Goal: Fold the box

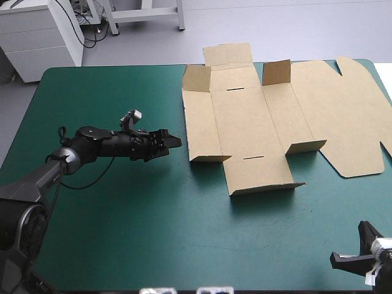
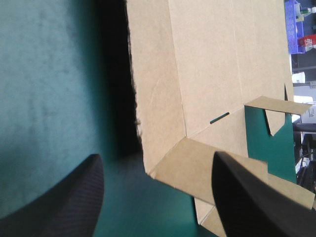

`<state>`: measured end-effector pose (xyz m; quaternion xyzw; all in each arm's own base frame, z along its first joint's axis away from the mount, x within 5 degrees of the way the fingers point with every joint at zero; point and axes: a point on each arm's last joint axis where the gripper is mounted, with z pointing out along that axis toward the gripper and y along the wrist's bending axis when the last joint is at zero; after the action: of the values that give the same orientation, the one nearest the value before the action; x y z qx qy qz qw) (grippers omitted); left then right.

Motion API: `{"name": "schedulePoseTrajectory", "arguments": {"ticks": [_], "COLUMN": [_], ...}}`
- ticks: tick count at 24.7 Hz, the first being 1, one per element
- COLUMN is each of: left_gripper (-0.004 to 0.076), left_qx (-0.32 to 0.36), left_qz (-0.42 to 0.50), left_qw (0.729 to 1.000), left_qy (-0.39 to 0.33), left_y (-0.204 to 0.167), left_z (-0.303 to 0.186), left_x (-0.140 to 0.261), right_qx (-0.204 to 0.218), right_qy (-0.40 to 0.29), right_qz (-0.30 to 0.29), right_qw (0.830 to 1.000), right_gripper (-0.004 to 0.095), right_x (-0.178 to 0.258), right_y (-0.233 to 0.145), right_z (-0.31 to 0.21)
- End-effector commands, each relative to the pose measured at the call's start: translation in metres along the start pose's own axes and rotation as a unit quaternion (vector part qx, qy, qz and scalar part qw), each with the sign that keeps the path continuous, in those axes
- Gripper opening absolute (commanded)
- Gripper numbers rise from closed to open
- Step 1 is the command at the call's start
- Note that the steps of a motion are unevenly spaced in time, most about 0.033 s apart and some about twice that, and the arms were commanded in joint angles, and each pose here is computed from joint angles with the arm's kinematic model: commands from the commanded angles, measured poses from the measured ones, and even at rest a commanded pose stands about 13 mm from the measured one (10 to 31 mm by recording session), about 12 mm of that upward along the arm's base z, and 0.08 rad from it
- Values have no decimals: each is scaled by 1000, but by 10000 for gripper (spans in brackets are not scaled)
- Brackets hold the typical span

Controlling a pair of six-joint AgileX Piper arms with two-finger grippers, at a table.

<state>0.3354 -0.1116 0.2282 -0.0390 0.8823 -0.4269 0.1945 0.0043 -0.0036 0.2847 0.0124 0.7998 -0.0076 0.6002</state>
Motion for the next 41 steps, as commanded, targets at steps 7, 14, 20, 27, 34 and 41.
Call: {"name": "schedulePoseTrajectory", "arguments": {"ticks": [7,14,20,27,34,41], "left_gripper": [458,458,458,458,403,-11], "left_qx": [36,64,65,84,87,101], "left_qz": [13,-23,-3,12,-14,6], "left_qw": [999,998,998,996,995,993], "left_qy": [-6,7,22,35,39,56], "left_y": [-14,-7,-19,-34,-36,-38], "left_z": [45,68,88,93,92,91], "left_x": [-37,-42,-32,-31,-32,-29], "right_qx": [-1,-2,-2,-2,-2,-2], "right_qy": [-58,-65,-65,-65,-65,-65], "right_qz": [-2,-2,-2,-2,-2,-2], "right_qw": [998,998,998,998,998,998], "right_gripper": [-14,-14,-14,-14,-14,-14], "right_x": [-11,-11,-11,-11,-11,-11], "right_y": [0,0,0,0,0,0], "right_z": [-8,-6,-6,-6,-6,-6]}}
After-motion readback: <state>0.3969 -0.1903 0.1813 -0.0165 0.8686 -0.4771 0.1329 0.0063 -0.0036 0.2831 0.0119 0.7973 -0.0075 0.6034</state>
